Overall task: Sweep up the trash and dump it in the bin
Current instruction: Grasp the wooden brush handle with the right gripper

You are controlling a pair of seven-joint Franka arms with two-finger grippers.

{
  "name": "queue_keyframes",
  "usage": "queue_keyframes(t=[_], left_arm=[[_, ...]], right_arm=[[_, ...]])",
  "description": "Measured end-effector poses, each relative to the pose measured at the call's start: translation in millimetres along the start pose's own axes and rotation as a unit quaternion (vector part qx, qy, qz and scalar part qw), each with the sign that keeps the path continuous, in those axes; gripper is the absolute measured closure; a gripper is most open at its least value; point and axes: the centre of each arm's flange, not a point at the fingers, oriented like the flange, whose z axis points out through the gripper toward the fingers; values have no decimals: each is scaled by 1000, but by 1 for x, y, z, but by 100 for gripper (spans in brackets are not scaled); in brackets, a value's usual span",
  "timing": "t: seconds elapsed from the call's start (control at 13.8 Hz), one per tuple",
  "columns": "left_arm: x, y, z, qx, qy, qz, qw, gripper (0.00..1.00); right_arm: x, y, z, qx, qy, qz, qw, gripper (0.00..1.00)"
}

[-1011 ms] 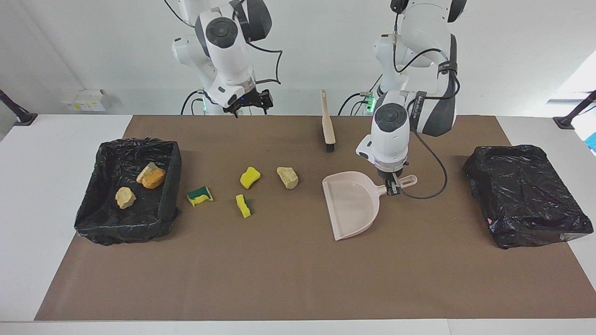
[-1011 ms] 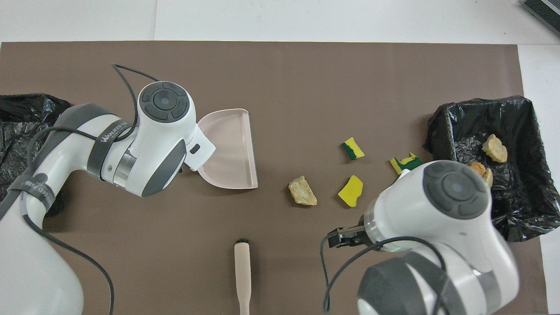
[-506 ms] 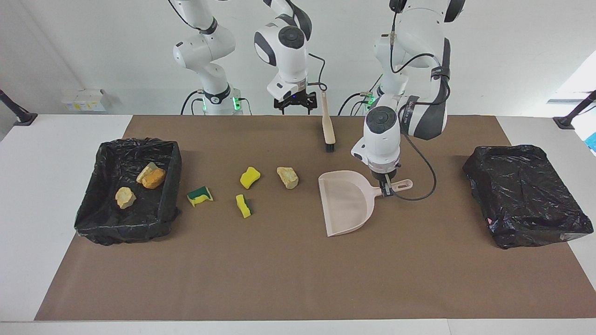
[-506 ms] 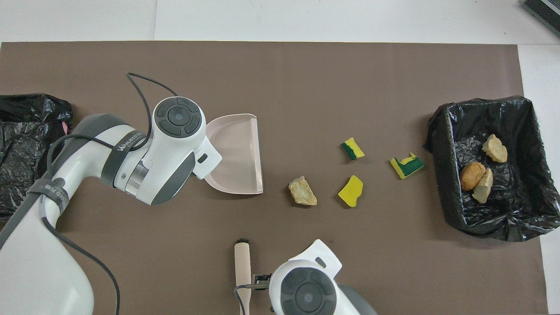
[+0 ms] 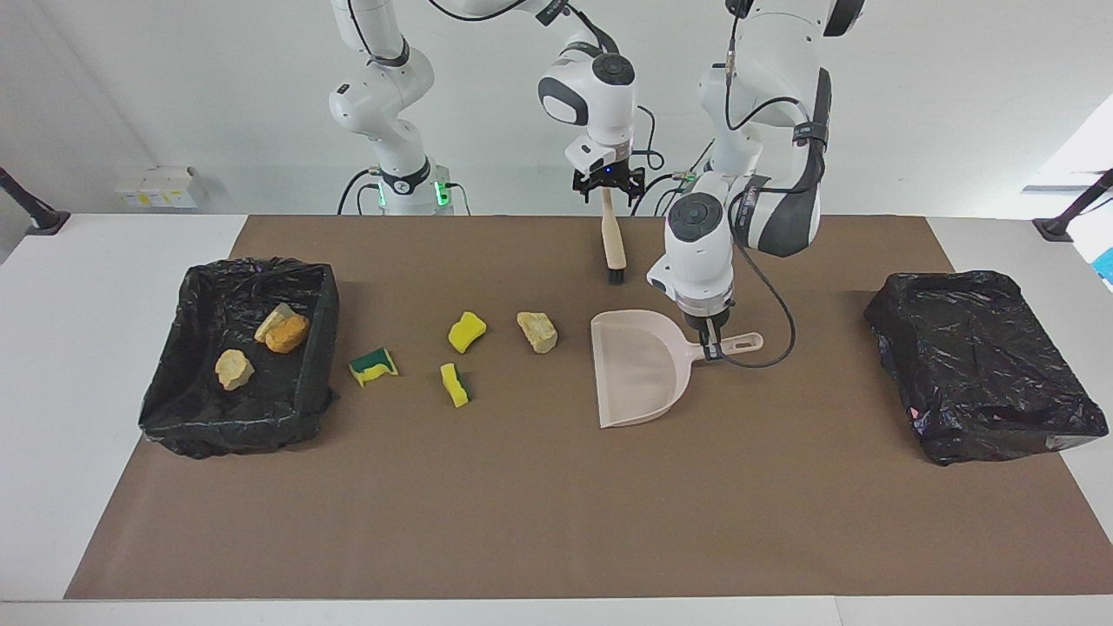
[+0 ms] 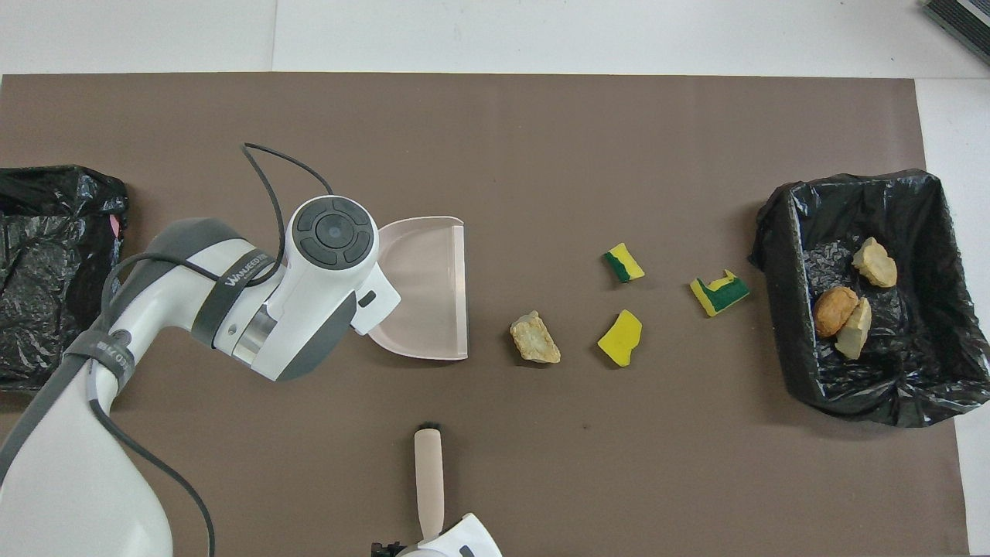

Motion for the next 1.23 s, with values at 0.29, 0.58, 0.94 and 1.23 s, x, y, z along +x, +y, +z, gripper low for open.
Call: queue_keyframes(t=[0.29, 0.58, 0.94, 1.23], left_arm=[[0, 2, 1, 2, 1, 1, 1000, 69], [2, 5, 0, 4, -1, 5, 1000, 69], [3, 6, -1, 4, -2, 4, 1000, 69], [4, 7, -1, 4, -2, 3, 1000, 69]], right_arm=[[0, 0, 2, -5, 6, -8, 1000, 10], [-10, -2, 13, -18, 8, -24, 1000, 39], [-8, 0, 15, -25, 9, -24, 999, 74], [8, 6, 0, -67, -8, -8, 998, 74]])
